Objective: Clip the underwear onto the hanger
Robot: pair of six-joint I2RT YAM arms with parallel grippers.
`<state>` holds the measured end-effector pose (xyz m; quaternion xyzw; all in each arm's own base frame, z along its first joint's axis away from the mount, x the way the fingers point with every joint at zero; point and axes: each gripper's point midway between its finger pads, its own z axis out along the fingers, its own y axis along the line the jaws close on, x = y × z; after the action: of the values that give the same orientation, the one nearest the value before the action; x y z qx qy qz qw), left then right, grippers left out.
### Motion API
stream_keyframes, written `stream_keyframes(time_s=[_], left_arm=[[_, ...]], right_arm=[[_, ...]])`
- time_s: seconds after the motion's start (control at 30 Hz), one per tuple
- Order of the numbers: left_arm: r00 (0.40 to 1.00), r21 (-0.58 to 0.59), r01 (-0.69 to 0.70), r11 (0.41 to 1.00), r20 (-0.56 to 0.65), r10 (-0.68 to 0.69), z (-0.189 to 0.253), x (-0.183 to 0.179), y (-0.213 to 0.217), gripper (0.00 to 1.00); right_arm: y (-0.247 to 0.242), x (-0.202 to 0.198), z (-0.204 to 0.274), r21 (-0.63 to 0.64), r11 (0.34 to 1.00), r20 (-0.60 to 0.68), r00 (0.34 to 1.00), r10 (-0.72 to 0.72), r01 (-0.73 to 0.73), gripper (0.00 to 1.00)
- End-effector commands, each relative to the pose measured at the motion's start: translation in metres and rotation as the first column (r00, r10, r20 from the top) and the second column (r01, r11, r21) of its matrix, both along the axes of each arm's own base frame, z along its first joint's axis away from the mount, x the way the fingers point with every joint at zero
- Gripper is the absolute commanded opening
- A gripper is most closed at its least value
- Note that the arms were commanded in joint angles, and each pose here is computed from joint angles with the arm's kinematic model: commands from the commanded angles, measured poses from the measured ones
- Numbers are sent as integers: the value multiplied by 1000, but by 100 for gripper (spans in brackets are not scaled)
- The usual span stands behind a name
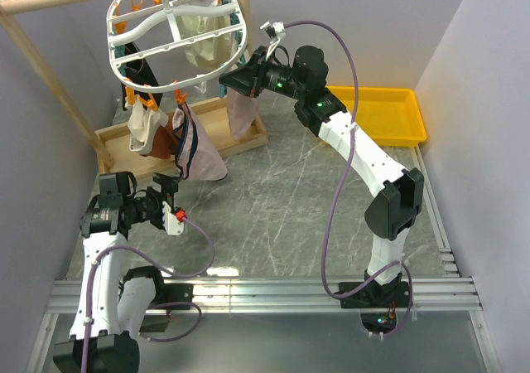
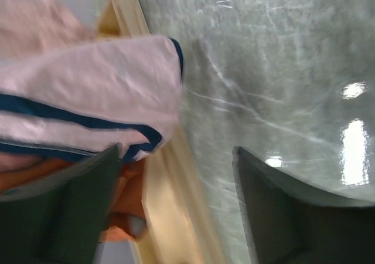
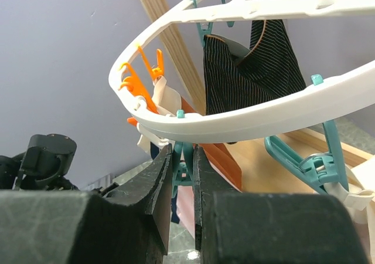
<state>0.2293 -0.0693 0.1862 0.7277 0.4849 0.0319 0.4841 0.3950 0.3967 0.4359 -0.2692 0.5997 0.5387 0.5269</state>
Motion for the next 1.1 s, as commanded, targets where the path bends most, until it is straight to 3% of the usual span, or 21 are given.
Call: stream_keyframes(time_s=[0.0, 0.03, 0.07, 0.13, 0.17, 0.2, 0.33, 0.5, 0.6, 0.77, 0.83, 1.07], left_arm=[[974, 58, 152, 987, 164, -160, 18, 4, -12, 95], [968, 70, 146, 987, 195, -157, 19, 7, -10, 95], [938, 103, 127, 987, 311, -153, 37, 19, -8, 95], [918, 95, 107, 990, 373, -134, 34, 24, -7, 95], [856, 126, 90, 988, 497, -141, 57, 31, -6, 95], [849, 125, 97, 987, 507, -147, 49, 31, -7, 95], [726, 197, 144, 970, 645, -239, 61, 31, -13, 96], [673, 247, 173, 953, 677, -298, 49, 34, -11, 98], [584, 321, 201, 926, 719, -376, 44, 33, -10, 99], [566, 340, 248, 907, 709, -421, 25, 32, -9, 99], [519, 366, 237, 900, 735, -436, 27, 36, -9, 99], [495, 388, 219, 895, 747, -444, 20, 48, -4, 99]], right_arm=[[-3, -4, 17, 26, 999, 52, 998, 27, -28, 0], [-4, -3, 17, 26, 999, 51, 998, 26, -27, 0], [-3, -4, 17, 26, 999, 51, 998, 27, -29, 0], [-3, -4, 18, 29, 999, 50, 998, 29, -31, 0], [-3, -4, 18, 29, 999, 50, 998, 29, -31, 0], [-3, -4, 18, 29, 999, 48, 998, 31, -33, 0], [-2, -3, 18, 30, 999, 45, 998, 32, -33, 0], [-2, -3, 19, 32, 999, 45, 998, 34, -35, 0], [-1, -2, 17, 32, 999, 40, 999, 34, -35, 0], [-2, -1, 18, 36, 999, 33, 999, 34, -36, 0], [-1, 1, 17, 35, 999, 29, 999, 35, -36, 0], [1, 2, 14, 35, 999, 16, 999, 36, -37, 0]])
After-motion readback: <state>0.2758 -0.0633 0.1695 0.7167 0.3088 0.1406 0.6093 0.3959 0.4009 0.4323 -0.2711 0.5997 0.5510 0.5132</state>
